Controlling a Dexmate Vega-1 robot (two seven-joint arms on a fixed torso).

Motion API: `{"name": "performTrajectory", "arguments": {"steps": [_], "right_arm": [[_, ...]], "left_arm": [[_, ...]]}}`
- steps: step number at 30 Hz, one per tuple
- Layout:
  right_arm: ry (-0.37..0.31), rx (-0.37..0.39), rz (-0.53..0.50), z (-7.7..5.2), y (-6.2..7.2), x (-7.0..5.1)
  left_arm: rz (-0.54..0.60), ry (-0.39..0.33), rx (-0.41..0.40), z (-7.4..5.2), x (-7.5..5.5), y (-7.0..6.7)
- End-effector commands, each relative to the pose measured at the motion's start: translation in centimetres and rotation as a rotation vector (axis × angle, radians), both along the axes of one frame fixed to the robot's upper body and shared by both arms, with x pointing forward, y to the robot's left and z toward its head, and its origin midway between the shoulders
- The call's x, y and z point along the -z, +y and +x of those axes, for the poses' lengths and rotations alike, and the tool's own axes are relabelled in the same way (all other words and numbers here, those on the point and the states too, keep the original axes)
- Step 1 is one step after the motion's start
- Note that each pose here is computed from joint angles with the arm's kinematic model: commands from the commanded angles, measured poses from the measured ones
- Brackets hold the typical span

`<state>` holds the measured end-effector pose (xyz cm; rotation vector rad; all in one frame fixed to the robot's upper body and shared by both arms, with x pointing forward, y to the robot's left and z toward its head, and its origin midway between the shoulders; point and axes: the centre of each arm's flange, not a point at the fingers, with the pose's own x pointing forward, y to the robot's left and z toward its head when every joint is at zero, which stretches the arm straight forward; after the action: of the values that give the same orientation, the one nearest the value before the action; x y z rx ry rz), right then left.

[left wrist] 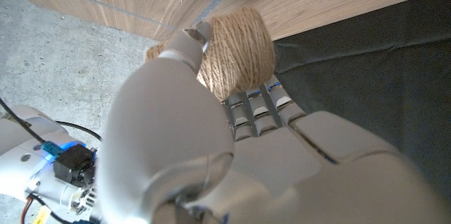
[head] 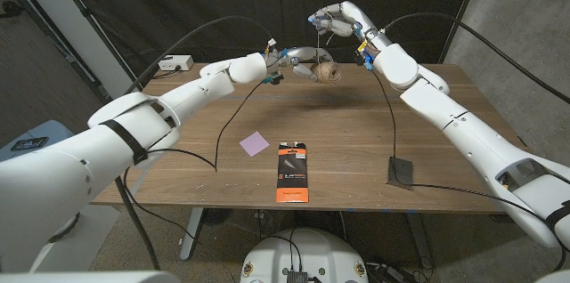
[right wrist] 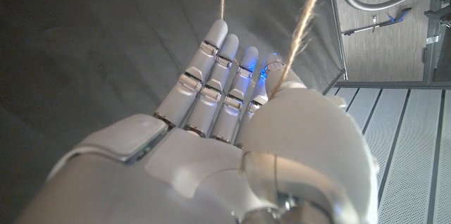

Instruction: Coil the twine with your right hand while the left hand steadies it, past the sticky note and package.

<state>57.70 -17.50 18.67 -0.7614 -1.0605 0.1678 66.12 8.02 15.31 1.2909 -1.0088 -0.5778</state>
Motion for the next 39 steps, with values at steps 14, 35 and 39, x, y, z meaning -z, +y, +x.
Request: {"name": "performTrajectory", "arguments": {"steps": [14,35,39], "right_arm": [[0.006,0.109,0.036,1.0,-3.1,-0.2],[0.051,0.165,0.072,2.6,-5.3,0.7],[0.064,0.175,0.081,3.1,-5.8,1.0]], "left_arm": [[0.009,-0.009,0.009,-1.0,0.4,0.6],[0.011,-0.012,0.029,-1.6,0.2,0.8],[0.007,-0.013,0.037,-1.8,0.2,0.8]]}}
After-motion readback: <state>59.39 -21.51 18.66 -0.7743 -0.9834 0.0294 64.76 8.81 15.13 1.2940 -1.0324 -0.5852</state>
